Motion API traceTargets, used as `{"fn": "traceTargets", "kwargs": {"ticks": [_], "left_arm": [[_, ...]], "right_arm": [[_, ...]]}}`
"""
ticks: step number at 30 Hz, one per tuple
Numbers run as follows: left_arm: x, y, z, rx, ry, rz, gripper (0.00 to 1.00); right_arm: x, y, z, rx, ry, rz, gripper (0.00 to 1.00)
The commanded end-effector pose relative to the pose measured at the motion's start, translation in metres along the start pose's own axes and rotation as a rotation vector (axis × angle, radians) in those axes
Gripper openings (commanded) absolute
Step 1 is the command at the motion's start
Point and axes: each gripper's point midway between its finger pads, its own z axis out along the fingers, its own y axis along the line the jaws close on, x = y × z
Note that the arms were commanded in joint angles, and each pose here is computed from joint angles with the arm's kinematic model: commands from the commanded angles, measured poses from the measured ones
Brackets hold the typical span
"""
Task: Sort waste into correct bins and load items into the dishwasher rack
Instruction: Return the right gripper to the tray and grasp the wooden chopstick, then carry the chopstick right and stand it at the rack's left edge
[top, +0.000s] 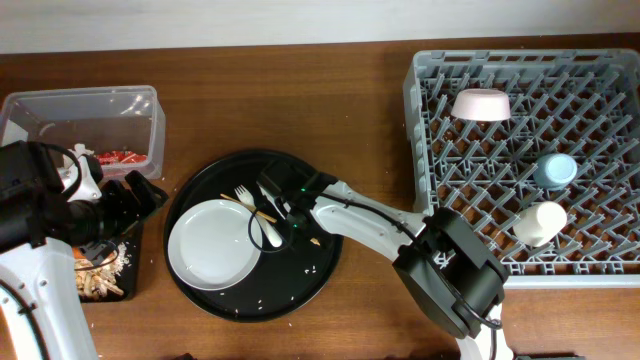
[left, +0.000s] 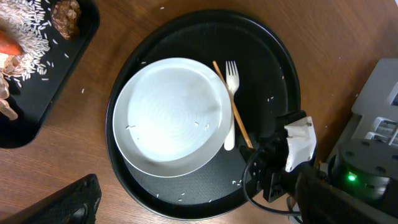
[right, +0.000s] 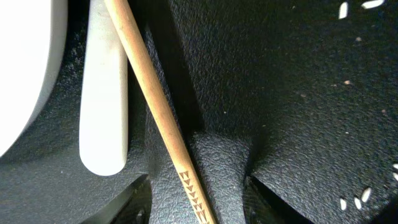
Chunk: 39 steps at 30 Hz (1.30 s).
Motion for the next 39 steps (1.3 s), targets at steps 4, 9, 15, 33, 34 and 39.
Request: {"fn": "traceTargets", "kwargs": {"ticks": [4,9,15,33,34,39], "left_arm": [[0.000,0.001,-0.002,-0.003,-0.007,-0.008,0.99],[0.000,0.001,-0.002,-0.003,-0.007,-0.008,0.99],[0.000,0.001,-0.002,-0.003,-0.007,-0.008,0.99],[0.000,0.001,-0.002,-0.003,-0.008,-0.008,0.99],[0.000,0.001,-0.002,-0.003,-0.007,-0.008,0.99],[0.000,0.001,-0.002,-0.003,-0.007,-0.008,0.99]], "right_arm": [[0.009,-0.003,0.009,0.028,0.013,-0.013,0.40],[0.001,-0.003,0.004,0.029,-0.006,0.041,0.09],[-0.024,-0.003,-0.045,0.024,-0.037,0.113,0.04],[0.042,-0.267,-0.214,0.174,-0.114,0.690,0.04],[0.043,-0.277,-0.206,0.193,-0.106,0.702,0.04],[0.043,-0.305,-0.167,0.228,-0.060,0.727,0.05]]}}
